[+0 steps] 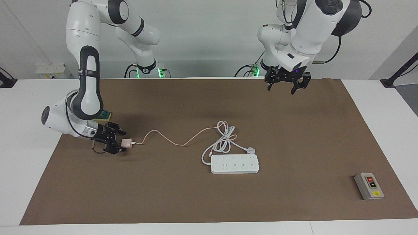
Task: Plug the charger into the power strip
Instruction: 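Move the right gripper to the pink charger while the left gripper advances, then grasp the pink charger with the right gripper and lift it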
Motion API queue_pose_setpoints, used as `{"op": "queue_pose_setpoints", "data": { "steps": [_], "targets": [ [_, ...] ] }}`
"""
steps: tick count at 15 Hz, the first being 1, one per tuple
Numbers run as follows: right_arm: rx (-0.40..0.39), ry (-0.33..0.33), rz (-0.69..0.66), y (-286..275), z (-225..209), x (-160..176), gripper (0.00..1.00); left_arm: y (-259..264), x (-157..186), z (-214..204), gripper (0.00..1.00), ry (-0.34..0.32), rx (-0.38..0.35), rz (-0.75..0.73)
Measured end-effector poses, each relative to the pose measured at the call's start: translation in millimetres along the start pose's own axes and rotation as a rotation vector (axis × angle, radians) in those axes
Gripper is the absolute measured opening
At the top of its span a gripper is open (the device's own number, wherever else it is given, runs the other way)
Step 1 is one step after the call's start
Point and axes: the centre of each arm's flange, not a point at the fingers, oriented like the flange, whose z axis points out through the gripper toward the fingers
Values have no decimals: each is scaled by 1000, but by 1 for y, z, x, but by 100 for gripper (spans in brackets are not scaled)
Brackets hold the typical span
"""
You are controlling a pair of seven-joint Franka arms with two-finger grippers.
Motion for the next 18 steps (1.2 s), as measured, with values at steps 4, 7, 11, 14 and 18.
{"op": "queue_pose_setpoints", "data": {
  "steps": [4,7,11,14,18],
  "targets": [
    [-1,2,-6,2,3,2,81,-6,0,4,100,-1,-96,-34],
    [10,8,-38,1,0,1,57,-37,3,14,100,-7,-314,-98],
    [12,14,-51,-3,1,-6,48,-86,15,45,100,-12,-526,-140],
    [-5,-4,-22,-15,-3,-24,48,-103,27,79,100,-49,-578,-173],
    [-20,-16,35,-57,-37,-106,48,-115,27,106,100,-44,-643,-174]
  ]
}}
